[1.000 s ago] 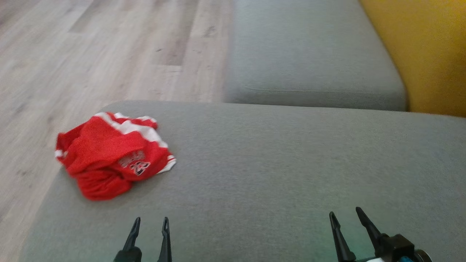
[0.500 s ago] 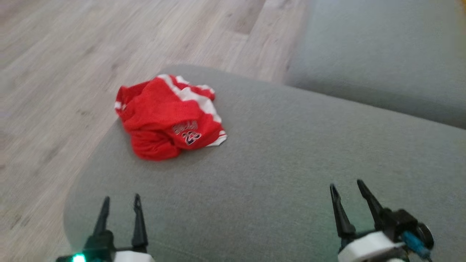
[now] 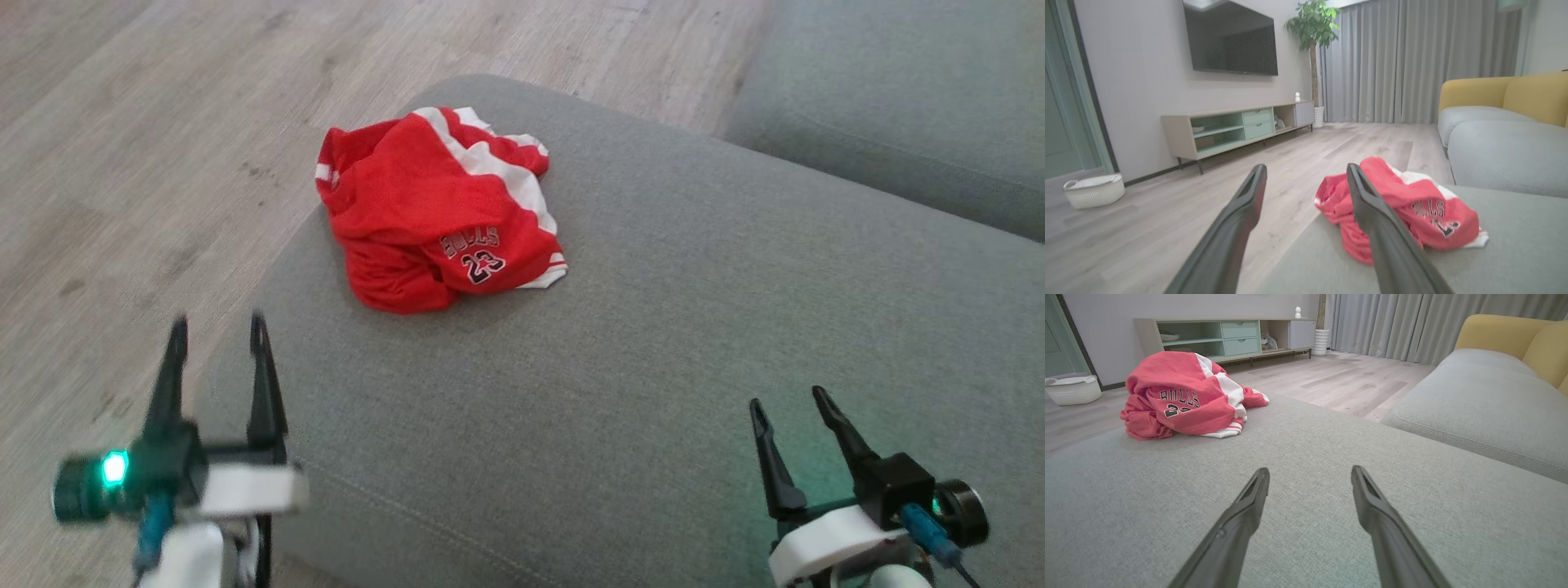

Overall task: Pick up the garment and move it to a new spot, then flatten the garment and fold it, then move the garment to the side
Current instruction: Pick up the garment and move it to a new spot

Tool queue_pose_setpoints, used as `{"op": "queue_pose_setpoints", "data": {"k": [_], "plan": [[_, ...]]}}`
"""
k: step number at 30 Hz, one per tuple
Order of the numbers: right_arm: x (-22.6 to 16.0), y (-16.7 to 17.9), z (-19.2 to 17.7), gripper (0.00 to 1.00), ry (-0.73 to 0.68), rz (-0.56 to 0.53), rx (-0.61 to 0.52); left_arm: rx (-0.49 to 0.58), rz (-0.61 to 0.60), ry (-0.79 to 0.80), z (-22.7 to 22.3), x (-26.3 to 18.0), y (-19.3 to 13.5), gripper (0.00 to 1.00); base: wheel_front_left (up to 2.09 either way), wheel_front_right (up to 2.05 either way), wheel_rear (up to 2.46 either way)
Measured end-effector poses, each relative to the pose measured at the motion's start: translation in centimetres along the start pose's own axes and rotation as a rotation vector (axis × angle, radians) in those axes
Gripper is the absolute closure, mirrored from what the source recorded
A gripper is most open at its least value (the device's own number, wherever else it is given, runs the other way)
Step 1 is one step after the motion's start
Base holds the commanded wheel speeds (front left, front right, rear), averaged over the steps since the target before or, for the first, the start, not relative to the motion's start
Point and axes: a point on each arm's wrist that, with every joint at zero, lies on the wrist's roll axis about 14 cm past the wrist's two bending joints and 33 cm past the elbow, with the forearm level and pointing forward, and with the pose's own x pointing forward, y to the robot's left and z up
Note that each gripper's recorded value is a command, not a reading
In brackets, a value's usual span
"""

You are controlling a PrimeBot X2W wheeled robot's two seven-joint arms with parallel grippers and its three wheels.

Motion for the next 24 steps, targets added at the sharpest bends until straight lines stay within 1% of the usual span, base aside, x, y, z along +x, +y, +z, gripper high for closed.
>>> {"op": "queue_pose_setpoints", "data": {"k": [4,8,11,12,13,15,18,21,24], "plan": [[0.2,-0.4,-0.7,0.0,0.019,0.002,-0.025,0.039,-0.076,-0.08,2.9,3.1,-0.3,0.0,0.0,0.0,0.0],[0.0,-0.5,-1.7,0.0,0.047,0.042,-0.077,0.101,-0.151,-0.123,5.0,7.0,-1.2,0.0,0.0,0.0,0.0],[0.2,-2.4,-2.4,0.0,0.061,0.035,-0.108,0.133,-0.224,-0.125,6.5,10.9,-3.6,0.0,0.0,0.0,0.0],[0.3,-3.8,-2.9,0.0,0.07,0.022,-0.121,0.153,-0.265,-0.116,7.3,13.8,-5.5,0.0,0.0,0.0,0.0],[0.3,-4.5,-3.2,0.0,0.074,0.014,-0.124,0.163,-0.287,-0.103,7.5,15.2,-6.5,0.0,0.0,0.0,0.0],[0.0,-5.7,-3.9,0.0,0.092,-0.004,-0.128,0.171,-0.324,-0.049,6.9,17.4,-8.6,0.0,0.0,0.0,0.0],[-0.9,-7.2,-5.4,0.0,0.131,-0.03,-0.125,0.182,-0.348,0.103,3.9,19.9,-10.5,0.0,0.0,0.0,0.0],[-1.7,-8.7,-6.7,0.0,0.165,-0.059,-0.123,0.225,-0.336,0.289,-0.4,21.3,-10.6,0.0,0.0,0.0,0.0],[-2.0,-10.1,-7.3,0.0,0.176,-0.091,-0.121,0.252,-0.315,0.492,-5.1,21.4,-10.1,0.0,0.0,0.0,0.0]]}}
